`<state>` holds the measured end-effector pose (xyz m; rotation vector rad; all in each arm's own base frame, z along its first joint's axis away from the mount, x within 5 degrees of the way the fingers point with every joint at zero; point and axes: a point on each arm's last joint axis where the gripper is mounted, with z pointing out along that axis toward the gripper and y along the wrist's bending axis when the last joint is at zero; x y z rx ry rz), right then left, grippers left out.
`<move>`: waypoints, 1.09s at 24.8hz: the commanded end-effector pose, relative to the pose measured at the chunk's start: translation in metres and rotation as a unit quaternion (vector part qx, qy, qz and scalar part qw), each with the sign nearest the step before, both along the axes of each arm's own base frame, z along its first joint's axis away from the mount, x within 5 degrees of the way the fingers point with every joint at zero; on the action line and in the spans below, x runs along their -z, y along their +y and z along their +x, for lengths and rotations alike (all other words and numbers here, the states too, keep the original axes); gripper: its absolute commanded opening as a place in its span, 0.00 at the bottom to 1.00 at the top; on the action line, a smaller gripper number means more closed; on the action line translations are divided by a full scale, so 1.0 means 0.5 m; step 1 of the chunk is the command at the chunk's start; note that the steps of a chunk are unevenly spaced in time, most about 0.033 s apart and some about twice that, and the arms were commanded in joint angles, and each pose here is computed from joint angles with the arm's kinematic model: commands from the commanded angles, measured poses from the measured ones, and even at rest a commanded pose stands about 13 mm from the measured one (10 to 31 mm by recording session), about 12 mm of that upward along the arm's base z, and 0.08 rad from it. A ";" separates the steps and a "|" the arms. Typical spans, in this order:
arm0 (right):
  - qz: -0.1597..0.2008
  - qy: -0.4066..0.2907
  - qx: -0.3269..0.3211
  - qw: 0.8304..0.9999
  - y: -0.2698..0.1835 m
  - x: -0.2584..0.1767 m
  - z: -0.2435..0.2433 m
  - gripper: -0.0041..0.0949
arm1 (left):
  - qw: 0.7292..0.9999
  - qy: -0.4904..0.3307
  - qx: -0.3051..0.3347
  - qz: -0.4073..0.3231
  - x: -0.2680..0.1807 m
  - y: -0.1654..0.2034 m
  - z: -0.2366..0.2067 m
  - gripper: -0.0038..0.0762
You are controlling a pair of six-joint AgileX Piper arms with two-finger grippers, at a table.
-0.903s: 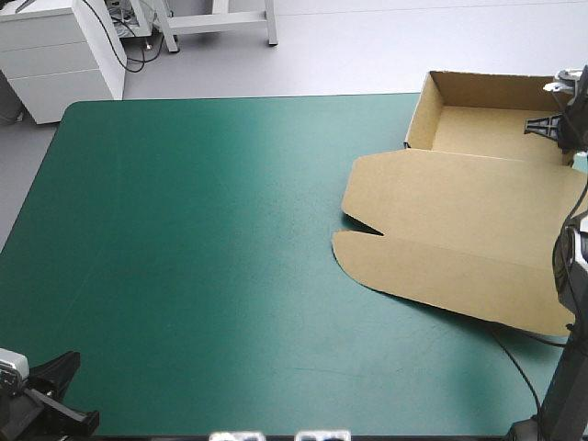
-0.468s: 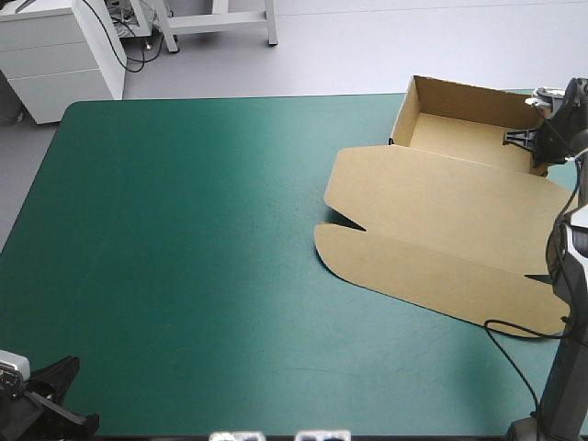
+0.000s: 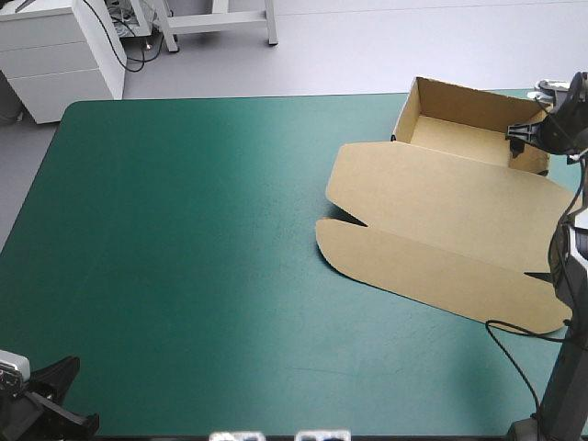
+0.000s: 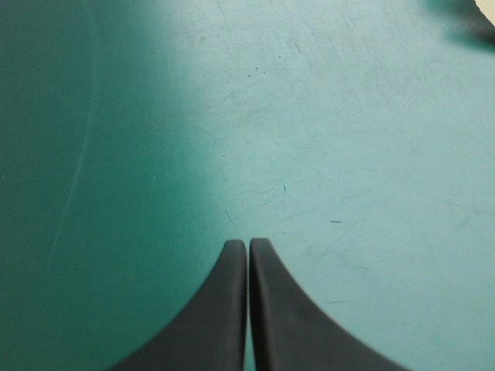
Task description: Fold the box
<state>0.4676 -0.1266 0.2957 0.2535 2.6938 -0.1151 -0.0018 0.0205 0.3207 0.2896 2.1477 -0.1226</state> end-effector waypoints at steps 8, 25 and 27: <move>0.077 -0.224 -0.082 0.968 0.131 -0.352 -0.176 0.95 | 1.000 -0.027 0.003 -0.013 -0.020 -0.004 0.008 0.04; 0.041 -0.259 -0.285 0.922 0.293 -0.347 -0.667 0.02 | 0.999 -0.012 0.028 -0.045 -0.019 -0.018 0.003 0.04; 0.036 -0.270 -0.315 0.909 0.306 -0.322 -0.719 0.02 | 0.998 -0.011 0.028 -0.046 -0.019 -0.018 0.002 0.04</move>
